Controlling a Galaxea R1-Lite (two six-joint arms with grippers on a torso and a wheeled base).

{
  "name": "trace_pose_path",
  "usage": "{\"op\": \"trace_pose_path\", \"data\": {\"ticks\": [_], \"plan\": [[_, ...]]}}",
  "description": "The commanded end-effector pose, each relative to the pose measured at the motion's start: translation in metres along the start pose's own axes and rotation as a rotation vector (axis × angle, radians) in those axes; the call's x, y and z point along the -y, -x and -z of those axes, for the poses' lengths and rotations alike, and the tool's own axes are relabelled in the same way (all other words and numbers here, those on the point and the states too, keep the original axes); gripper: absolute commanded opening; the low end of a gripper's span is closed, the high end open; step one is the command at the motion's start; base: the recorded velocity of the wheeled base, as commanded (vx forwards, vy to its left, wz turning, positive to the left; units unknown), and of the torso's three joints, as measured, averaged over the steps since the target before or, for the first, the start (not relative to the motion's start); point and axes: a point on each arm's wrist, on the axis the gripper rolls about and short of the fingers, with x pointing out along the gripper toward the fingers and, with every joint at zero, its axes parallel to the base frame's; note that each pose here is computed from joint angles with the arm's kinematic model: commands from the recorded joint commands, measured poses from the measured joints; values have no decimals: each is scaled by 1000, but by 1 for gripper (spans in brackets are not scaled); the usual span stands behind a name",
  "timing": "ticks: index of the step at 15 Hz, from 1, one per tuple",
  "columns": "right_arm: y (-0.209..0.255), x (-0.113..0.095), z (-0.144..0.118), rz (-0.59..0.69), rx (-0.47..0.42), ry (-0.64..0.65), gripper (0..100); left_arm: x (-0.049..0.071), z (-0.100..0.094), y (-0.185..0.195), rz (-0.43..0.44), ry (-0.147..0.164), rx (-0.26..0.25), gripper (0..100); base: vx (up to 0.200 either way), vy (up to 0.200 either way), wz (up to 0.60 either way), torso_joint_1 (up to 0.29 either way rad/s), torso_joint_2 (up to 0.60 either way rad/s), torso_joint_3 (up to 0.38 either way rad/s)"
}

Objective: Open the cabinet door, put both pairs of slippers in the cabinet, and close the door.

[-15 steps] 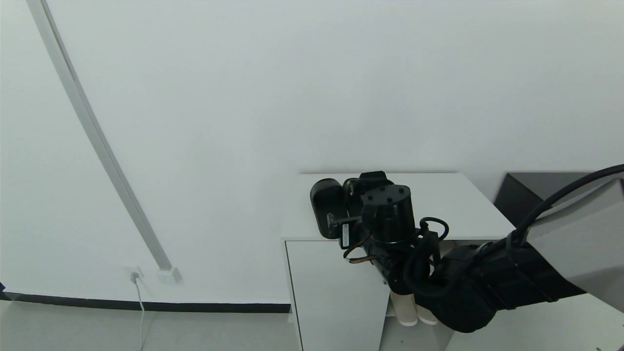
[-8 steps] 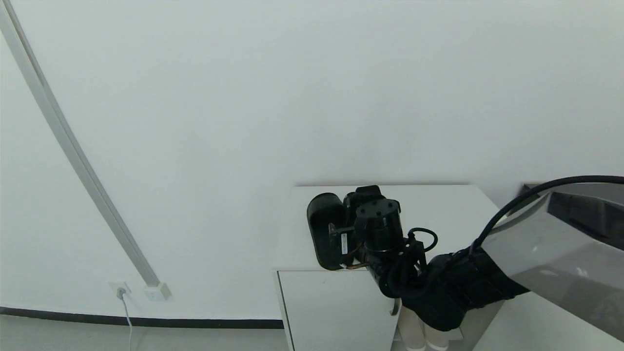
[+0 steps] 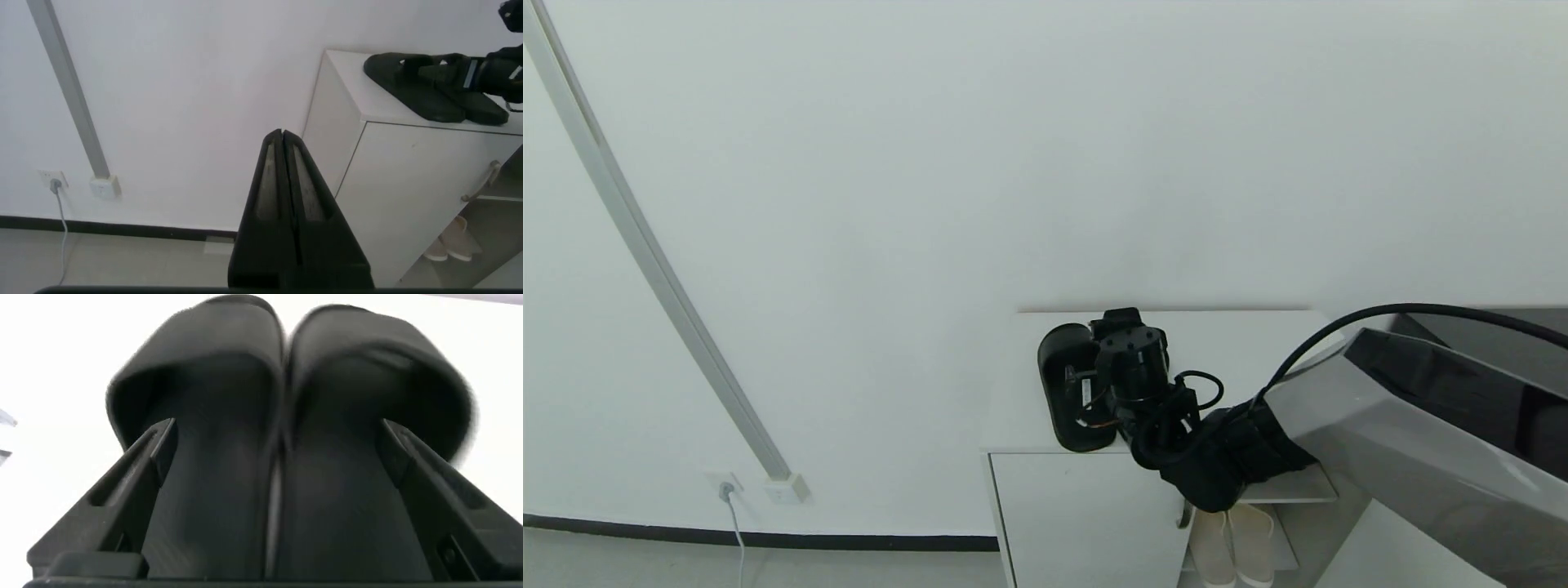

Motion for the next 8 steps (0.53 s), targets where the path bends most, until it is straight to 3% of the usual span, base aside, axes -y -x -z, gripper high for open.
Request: {"op": "trace_pose_path", "data": {"ticks": [1,8], "plan": [[-25,2,6,23,-6,-3,100,0,0,0,0,0,0,0,0,0,0,0,0,0],[-61,0,4,55,-14,-5,100,0,0,0,-2,2,-1,0,0,0,0,0,0,0]]}}
